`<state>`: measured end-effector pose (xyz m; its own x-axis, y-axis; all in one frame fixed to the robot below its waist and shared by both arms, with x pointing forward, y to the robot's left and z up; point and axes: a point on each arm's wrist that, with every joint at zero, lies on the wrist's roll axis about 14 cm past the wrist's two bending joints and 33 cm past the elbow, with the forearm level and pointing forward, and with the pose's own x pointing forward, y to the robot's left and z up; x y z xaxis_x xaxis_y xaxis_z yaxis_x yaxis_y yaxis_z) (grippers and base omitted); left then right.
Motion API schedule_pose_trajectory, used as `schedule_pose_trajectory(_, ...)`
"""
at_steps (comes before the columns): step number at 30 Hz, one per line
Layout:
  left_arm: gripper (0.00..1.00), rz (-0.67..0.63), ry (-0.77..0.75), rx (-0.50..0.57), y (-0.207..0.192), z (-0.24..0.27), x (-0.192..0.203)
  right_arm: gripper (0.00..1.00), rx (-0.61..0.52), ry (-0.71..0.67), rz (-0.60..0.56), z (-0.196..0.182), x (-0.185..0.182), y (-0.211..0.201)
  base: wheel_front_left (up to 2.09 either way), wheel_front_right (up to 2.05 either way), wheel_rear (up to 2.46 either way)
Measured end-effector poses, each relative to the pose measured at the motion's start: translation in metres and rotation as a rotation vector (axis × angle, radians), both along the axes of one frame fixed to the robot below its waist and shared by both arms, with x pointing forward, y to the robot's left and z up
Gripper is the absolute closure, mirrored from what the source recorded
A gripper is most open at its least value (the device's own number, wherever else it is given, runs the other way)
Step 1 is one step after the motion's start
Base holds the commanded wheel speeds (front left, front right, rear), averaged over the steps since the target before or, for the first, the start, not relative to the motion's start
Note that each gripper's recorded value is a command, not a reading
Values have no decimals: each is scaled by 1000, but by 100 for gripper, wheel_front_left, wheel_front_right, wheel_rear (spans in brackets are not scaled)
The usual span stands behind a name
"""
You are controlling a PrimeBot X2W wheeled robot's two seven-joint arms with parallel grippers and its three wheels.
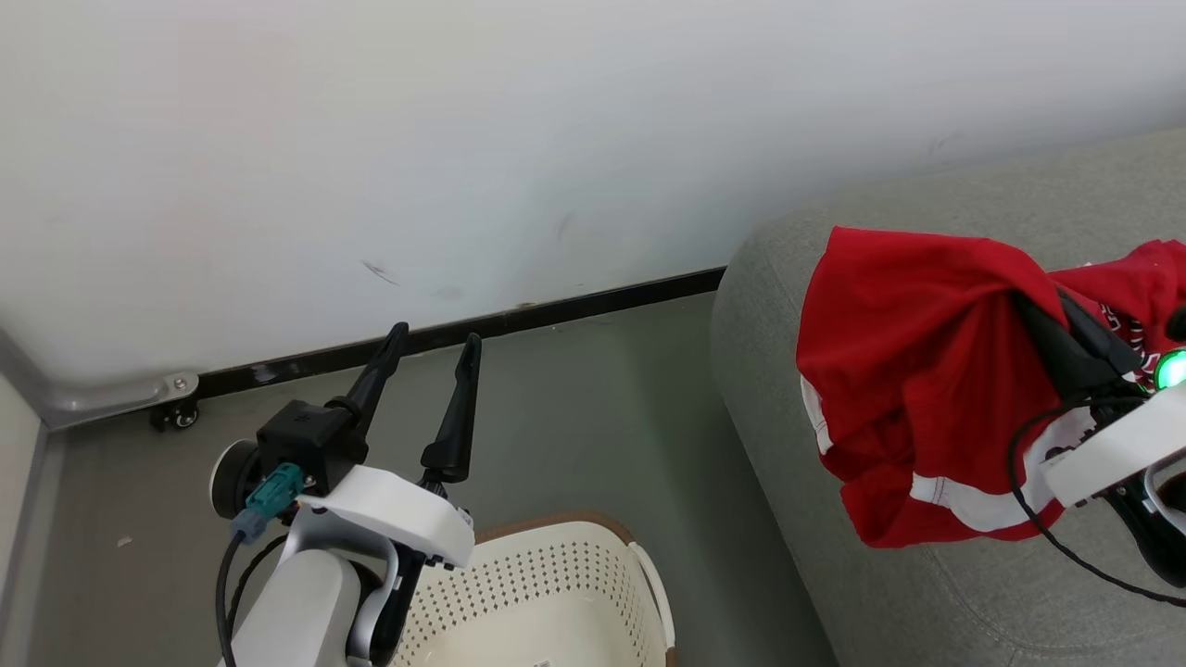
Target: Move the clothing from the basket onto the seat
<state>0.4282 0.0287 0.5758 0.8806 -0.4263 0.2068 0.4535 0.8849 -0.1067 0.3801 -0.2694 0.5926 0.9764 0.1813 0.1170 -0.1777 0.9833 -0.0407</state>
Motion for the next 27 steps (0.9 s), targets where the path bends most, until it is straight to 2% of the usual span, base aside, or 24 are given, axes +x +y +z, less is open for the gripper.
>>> schedule_pose_trajectory(8,0,-54,30,11,-21,-15,-3,100,63,14,-96,-19,-31,-23,0,0,0)
schedule_pose_trajectory(18,0,-72,67,17,-33,-29,-1,100,110,-23,-107,-14,-43,-17,0,0,0)
schedule_pose_trajectory(23,0,-55,67,44,-29,-36,4,100,94,-20,-124,-4,-39,-26,0,0,0)
schedule_pose_trajectory(27,0,-43,70,53,-28,-41,9,100,50,-76,-160,33,-25,-48,0,0,0)
